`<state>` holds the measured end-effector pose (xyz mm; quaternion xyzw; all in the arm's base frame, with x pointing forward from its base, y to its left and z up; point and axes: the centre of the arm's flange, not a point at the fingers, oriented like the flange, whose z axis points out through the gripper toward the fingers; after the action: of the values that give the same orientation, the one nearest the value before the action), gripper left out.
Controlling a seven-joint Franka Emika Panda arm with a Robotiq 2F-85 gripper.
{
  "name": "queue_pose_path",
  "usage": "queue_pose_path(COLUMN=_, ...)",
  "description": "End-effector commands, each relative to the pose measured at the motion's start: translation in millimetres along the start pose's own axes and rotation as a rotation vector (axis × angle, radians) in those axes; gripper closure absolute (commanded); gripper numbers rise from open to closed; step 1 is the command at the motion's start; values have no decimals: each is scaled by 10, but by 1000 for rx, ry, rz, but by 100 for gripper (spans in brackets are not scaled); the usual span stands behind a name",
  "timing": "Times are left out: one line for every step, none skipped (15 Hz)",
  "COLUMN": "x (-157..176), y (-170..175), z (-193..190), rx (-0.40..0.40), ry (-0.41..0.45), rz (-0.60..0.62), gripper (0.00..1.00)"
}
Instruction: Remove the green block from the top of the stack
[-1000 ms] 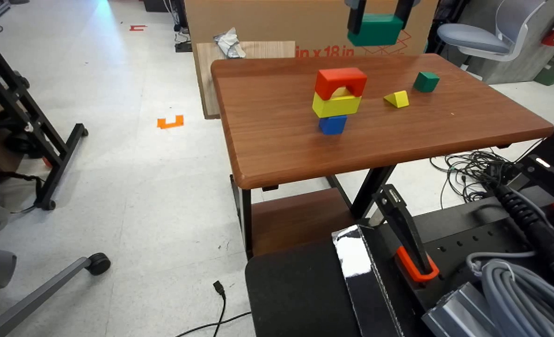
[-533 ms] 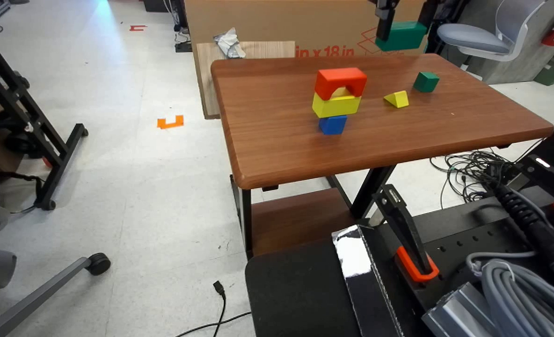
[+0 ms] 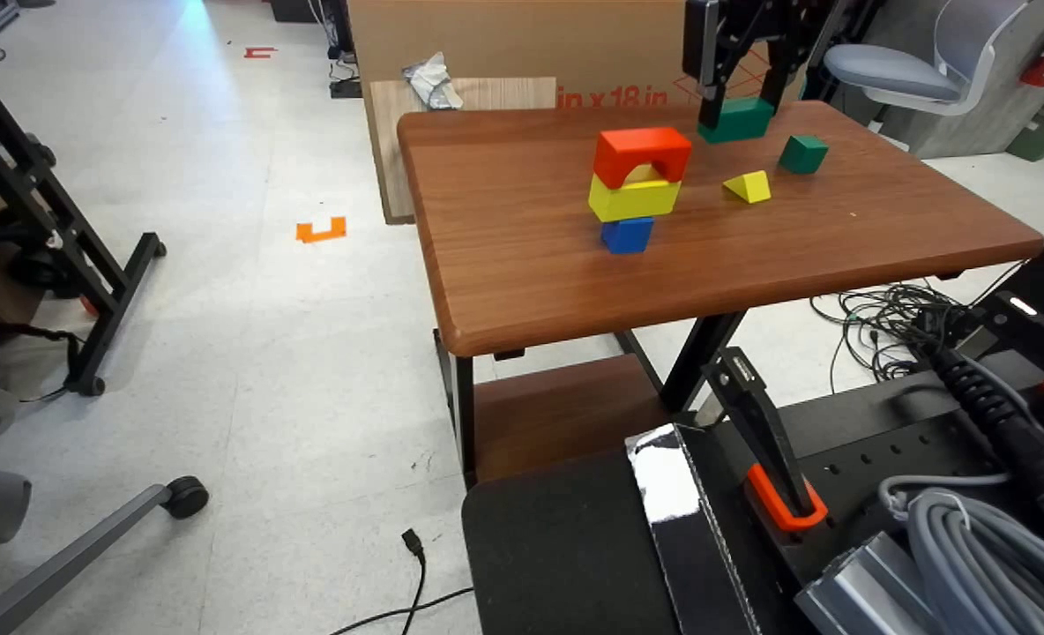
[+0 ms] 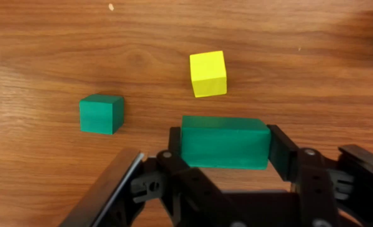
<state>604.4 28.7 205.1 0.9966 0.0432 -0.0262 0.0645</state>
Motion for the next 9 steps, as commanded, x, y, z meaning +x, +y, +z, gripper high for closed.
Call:
queue_pose_path(x=385, y=79, z=203, rx=37, ry=14, rz=-50, gripper=58)
queue_pose_path(x=434, y=78, z=242, rx=45, ry=14, rz=-61, gripper=58)
queue_pose_path(x=475, y=67, z=279, rx=51, ry=14, rz=-72, gripper=58)
queue_pose_path(x=503, y=43, z=308, rx=53, ry=15, rz=-83, gripper=58)
queue_pose_path(x=530, y=20, z=337, rx=58, ry=17, rz=-95, gripper=58)
queue_pose_path(x=540, y=-10, z=345, rx=58, ry=21, rz=-105, gripper=58)
queue_pose_path(x=547, y=-36, z=350, rx=57, ry=24, rz=-109, gripper=58)
queue_pose_path(x=542, y=-62, z=332, rx=56, ry=26, rz=-110, gripper=8)
queue_pose_path(x=537, y=-73, z=300, rx=54, ry=32, rz=-111, gripper=7)
